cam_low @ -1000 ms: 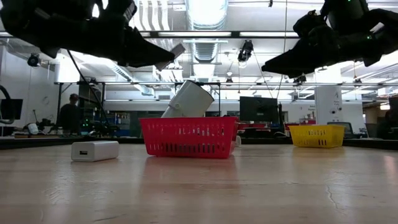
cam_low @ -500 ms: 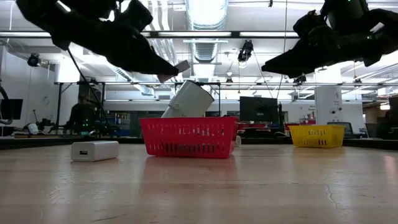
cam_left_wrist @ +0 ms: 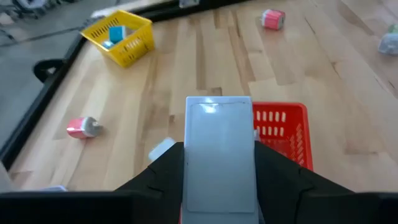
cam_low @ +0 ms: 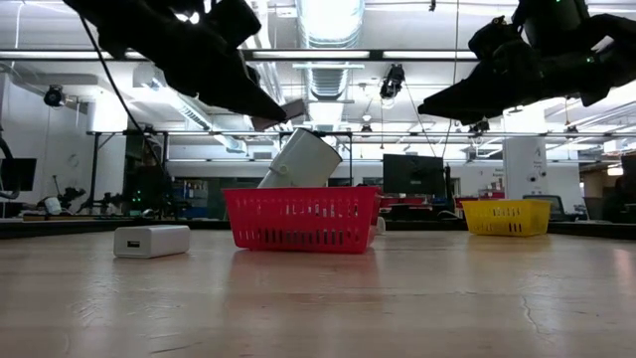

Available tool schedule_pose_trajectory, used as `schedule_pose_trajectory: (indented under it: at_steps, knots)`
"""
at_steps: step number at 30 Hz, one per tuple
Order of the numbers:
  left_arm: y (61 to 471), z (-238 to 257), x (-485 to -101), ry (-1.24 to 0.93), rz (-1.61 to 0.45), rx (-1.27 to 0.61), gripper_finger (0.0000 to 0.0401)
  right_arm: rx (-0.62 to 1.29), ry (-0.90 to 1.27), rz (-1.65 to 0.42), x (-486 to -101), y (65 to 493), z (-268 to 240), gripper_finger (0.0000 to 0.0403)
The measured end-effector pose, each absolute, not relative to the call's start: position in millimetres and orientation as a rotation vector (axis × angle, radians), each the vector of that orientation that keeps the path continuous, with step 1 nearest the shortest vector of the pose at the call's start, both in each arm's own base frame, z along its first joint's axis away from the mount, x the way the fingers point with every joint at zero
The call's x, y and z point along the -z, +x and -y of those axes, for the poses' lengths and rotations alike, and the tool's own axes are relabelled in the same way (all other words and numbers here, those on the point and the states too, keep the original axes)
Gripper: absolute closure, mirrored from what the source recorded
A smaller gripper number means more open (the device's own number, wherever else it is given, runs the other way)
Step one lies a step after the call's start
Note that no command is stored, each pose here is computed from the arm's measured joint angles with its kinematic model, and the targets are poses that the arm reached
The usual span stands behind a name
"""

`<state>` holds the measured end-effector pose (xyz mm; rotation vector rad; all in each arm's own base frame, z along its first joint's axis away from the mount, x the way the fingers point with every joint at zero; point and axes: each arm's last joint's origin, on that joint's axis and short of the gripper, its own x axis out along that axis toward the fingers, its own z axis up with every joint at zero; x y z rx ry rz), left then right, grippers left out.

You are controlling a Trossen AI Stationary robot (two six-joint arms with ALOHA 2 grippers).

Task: Pick & Place Office items
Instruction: Put the white digital clock into the red basket

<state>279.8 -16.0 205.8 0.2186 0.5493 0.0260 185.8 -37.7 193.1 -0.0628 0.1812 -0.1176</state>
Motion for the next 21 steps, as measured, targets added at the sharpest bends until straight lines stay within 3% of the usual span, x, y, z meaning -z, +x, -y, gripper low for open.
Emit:
schedule_pose_trajectory:
  at_steps: [21]
  knots:
    - [340,5,-170,0.189,-0.938,0.111,0.0249,0.117,-0.061,-0.190,-192,186,38,0.0227]
